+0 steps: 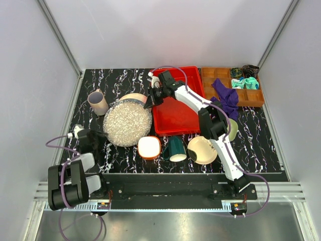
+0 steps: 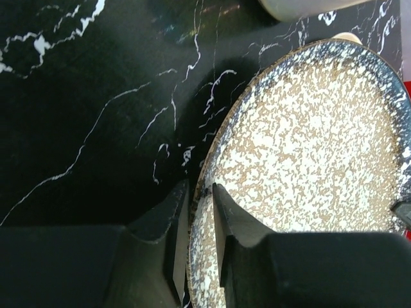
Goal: Place the mixed dishes into the plastic bin
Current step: Pick up the plate at the center of the board.
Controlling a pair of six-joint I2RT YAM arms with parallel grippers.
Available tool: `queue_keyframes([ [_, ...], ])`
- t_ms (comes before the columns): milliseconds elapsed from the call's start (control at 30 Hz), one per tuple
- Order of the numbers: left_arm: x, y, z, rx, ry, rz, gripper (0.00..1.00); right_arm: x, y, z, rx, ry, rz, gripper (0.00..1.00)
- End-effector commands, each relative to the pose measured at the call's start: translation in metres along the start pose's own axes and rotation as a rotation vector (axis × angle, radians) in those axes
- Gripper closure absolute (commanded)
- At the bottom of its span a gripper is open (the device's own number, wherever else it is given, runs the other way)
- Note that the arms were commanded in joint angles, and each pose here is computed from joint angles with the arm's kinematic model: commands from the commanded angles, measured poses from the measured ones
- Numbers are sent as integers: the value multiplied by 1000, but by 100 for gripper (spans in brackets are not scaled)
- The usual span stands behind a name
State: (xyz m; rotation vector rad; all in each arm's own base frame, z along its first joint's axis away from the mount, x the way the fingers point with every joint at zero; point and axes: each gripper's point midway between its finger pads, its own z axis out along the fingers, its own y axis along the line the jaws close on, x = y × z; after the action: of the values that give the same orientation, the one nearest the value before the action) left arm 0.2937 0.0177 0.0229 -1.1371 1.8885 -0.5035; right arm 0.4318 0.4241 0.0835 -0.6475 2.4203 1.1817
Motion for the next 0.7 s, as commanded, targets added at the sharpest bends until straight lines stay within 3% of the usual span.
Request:
queue_keyframes([
  [0,-16,-38,-9,125,-32,35,80,-35,65,-27,-143,-78,-92,100],
  [567,-34,-57,-23,157,-86,55,100,-28,68,-20,-168,-52,-90,100],
  [667,-37,-60,-25,160,-92,62,100,-29,69,-20,-169,-53,-91,100],
])
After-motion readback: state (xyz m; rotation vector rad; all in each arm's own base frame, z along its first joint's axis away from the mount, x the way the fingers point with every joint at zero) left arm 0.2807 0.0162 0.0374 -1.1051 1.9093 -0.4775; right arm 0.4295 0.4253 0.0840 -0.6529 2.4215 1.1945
